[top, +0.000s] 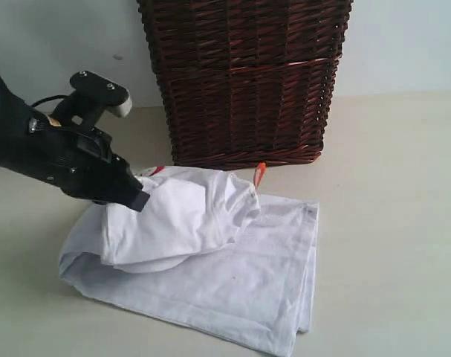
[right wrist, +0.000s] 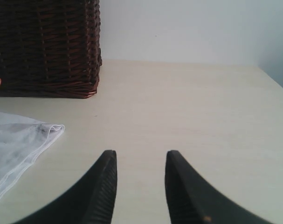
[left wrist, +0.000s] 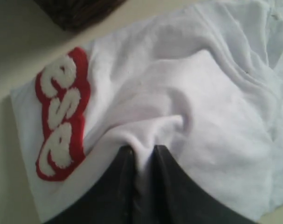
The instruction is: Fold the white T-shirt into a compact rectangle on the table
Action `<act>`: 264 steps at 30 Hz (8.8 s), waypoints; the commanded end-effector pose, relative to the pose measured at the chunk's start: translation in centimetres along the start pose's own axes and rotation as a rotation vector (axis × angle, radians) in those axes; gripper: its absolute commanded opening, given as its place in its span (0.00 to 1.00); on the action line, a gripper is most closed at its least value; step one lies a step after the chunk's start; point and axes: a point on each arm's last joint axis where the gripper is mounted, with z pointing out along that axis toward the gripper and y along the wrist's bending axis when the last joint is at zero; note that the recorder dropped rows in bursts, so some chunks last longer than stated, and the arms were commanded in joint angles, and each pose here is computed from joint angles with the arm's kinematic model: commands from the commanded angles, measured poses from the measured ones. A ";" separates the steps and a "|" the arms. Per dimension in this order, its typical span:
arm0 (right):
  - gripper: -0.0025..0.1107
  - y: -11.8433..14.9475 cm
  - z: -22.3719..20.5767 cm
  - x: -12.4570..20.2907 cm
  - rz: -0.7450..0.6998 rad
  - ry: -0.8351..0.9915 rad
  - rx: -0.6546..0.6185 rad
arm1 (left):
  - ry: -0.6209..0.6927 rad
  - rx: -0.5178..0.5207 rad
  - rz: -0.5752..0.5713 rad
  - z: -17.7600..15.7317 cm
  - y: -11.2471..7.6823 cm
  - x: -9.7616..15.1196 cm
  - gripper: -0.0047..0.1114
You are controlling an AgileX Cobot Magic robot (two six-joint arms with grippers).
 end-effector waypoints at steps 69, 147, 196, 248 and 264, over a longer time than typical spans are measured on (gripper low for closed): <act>0.34 0.0 0.0 0.0 -0.003 -0.010 0.004 | 0.287 0.105 0.208 4.1 3.3 8.1 0.04; 0.34 0.0 5.7 -7.6 0.147 0.440 -0.034 | -0.715 -0.561 -0.471 -13.3 -2.4 23.9 0.04; 0.02 23.5 18.8 0.3 -0.844 0.501 -1.241 | -0.715 -0.561 -0.471 -13.3 -2.4 23.9 0.04; 0.02 19.7 24.7 -1.0 -0.203 0.707 -1.116 | -0.715 -0.561 -0.471 -13.3 -2.4 23.9 0.04; 0.02 16.8 23.2 -5.4 -0.573 0.697 -0.979 | -0.715 -0.561 -0.471 -13.3 -2.4 23.9 0.04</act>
